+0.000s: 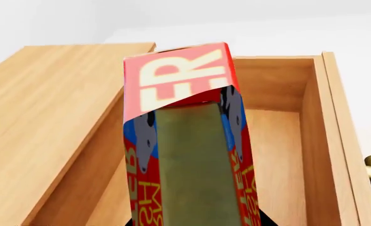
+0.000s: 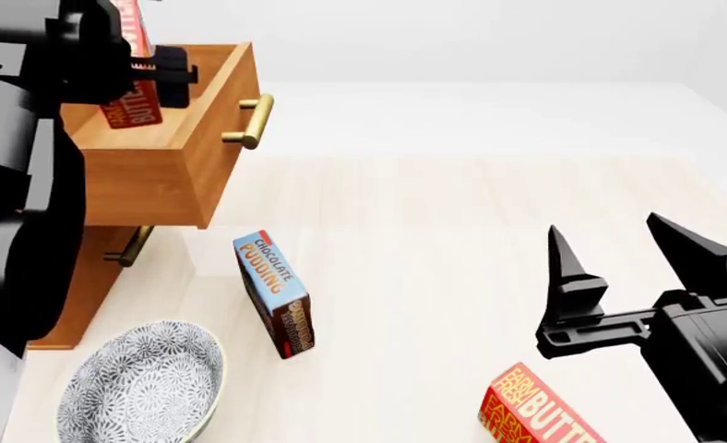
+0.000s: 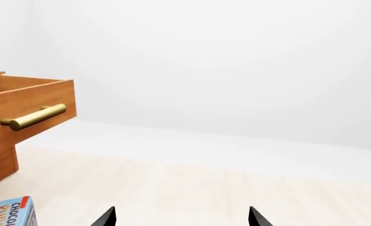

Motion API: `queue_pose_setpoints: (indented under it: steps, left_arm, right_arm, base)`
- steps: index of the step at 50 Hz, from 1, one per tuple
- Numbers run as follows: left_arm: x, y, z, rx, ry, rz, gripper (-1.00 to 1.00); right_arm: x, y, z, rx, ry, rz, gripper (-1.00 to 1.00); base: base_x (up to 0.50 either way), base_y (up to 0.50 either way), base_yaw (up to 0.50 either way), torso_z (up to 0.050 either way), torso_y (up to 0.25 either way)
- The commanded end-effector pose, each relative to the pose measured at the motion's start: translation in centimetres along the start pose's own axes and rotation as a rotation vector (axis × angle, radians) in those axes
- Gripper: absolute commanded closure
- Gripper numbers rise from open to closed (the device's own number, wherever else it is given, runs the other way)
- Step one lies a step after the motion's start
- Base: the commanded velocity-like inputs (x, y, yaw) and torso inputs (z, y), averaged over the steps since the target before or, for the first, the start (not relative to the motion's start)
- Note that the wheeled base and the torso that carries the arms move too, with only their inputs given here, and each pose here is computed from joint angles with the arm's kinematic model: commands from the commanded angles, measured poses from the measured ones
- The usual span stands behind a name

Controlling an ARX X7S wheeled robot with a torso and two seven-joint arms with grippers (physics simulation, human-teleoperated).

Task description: Put the butter at the front in the top drawer of the cabinet and close it.

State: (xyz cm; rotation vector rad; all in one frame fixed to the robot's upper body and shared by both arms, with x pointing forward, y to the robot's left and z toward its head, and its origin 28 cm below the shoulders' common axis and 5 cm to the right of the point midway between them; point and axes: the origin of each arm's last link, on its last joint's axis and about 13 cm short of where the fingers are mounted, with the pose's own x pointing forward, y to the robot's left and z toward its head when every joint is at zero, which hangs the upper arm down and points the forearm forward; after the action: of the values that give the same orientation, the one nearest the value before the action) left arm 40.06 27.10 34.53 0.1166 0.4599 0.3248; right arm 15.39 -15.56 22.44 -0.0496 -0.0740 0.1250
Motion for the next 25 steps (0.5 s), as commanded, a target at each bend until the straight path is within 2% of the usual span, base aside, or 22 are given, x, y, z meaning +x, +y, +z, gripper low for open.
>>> queue_pose_setpoints:
  steps: [1, 17, 25]
  left_arm:
    - [-0.5, 0.4, 0.6, 0.036, -0.008, 0.031, 1.0]
    - [0.5, 0.4, -0.8, 0.07, 0.033, 0.012, 1.0]
    - [0.7, 0.5, -1.2, 0.049, 0.051, 0.011, 1.0]
  right_arm:
    - [-0.1, 0.0, -0.1, 0.001, 0.0, 0.001, -1.0]
    - [-0.2, 0.0, -0.2, 0.006, -0.001, 0.0, -1.0]
    - [-0.3, 0.0, -0.3, 0.006, 0.001, 0.002, -1.0]
  base:
    - [0.0, 0.0, 0.0, 0.0, 0.0]
    - [0.0, 0.0, 0.0, 0.001, 0.001]
    - [0.0, 0.0, 0.0, 0.0, 0.0]
